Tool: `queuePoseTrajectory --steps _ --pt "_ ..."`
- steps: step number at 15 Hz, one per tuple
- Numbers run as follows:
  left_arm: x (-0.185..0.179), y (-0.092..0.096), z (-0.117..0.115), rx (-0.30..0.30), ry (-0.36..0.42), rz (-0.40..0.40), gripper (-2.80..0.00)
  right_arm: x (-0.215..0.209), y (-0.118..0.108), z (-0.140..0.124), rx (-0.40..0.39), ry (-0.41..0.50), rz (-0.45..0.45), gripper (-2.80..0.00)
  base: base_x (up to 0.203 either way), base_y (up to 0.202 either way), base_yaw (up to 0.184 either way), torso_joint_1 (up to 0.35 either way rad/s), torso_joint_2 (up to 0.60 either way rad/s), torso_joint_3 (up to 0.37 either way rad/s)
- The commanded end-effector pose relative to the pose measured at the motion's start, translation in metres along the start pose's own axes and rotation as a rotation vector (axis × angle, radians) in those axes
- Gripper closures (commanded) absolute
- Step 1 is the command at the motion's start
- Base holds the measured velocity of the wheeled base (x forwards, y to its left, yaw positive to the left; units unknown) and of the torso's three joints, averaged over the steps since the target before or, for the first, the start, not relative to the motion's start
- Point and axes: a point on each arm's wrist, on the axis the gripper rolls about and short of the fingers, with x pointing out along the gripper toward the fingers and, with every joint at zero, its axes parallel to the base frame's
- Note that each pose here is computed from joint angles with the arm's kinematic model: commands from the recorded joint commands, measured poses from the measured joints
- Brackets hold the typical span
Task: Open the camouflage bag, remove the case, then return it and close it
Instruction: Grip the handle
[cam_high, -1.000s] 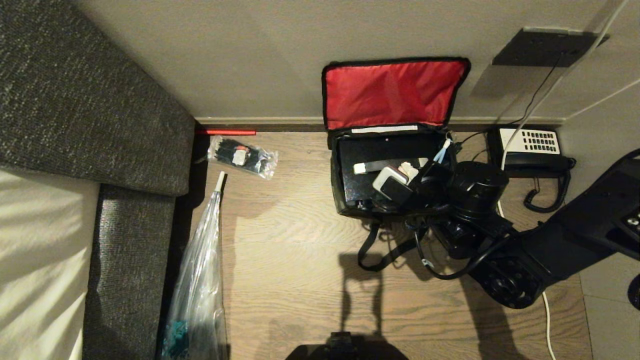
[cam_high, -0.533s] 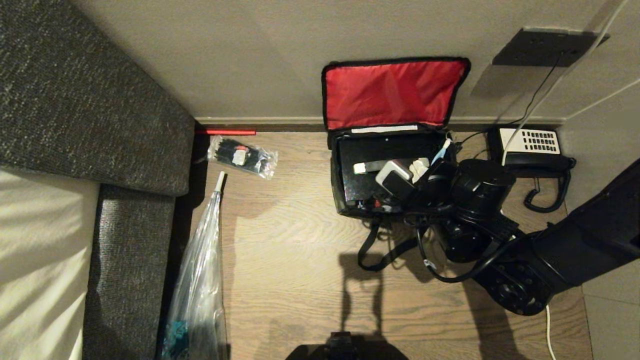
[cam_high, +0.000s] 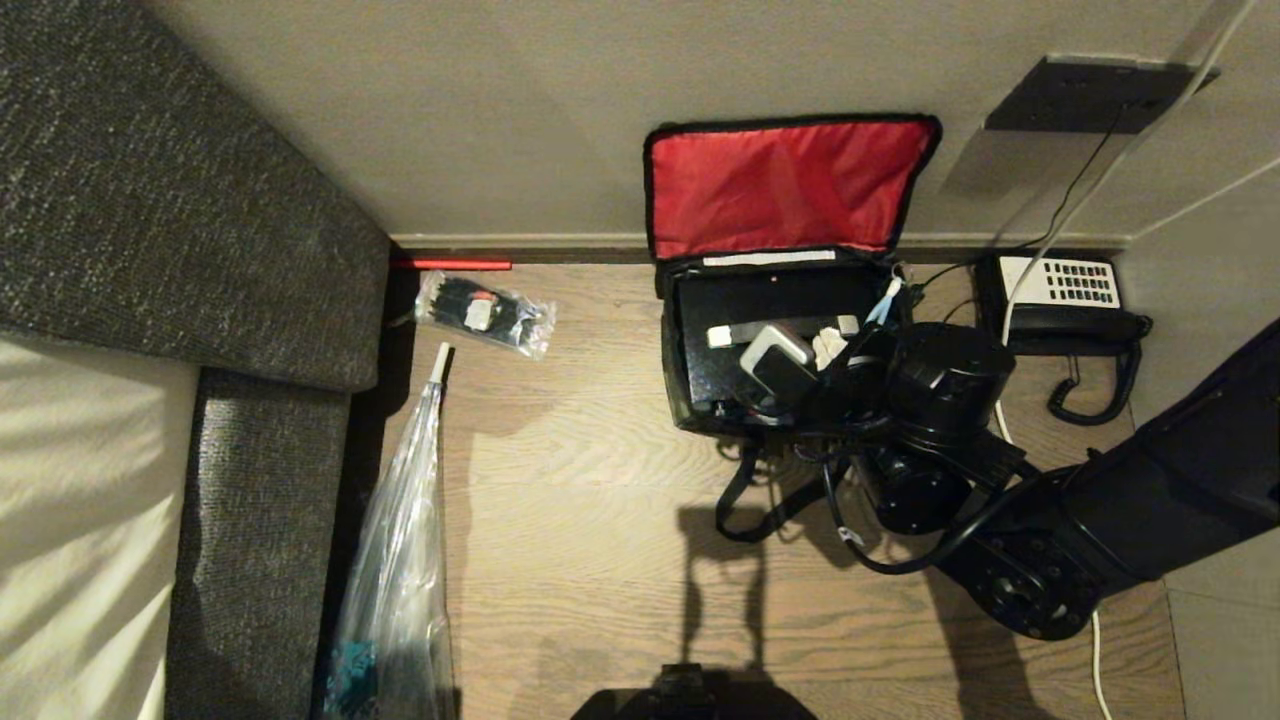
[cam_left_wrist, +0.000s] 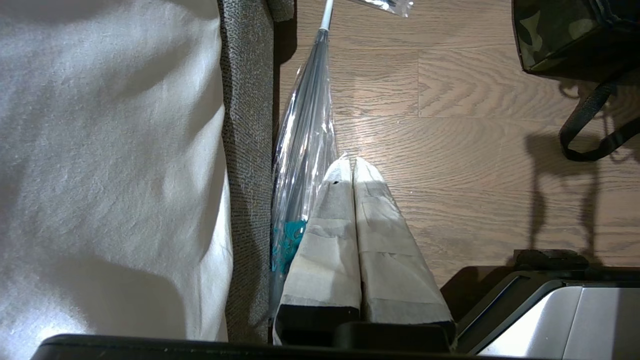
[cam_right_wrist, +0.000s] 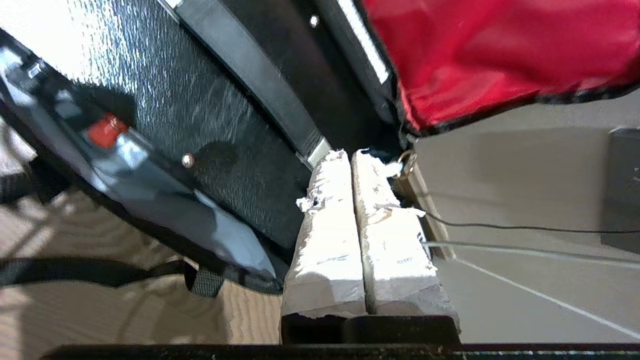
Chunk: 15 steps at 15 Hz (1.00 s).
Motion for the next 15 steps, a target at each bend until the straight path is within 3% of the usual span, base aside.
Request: queuePoseTrajectory --steps 1,11,15 --pt "0.0 0.0 0.0 0.001 0.003 0.0 0.0 0.0 -0.002 0.004 -0.004 -0.003 0.001 0.0 0.0 0.0 0.0 0.0 0.0 0.0" --pt "0.0 0.0 0.0 0.008 0.004 -0.006 0.0 0.011 0.0 0.011 -0.004 0.012 0.023 0.0 0.0 0.0 0.0 0.0 0.0 0.0" --pt "0.0 0.0 -0.001 0.007 0.005 -0.005 0.0 0.017 0.004 0.015 0.005 0.006 0.016 0.0 -0.131 0.0 0.0 0.001 0.0 0.001"
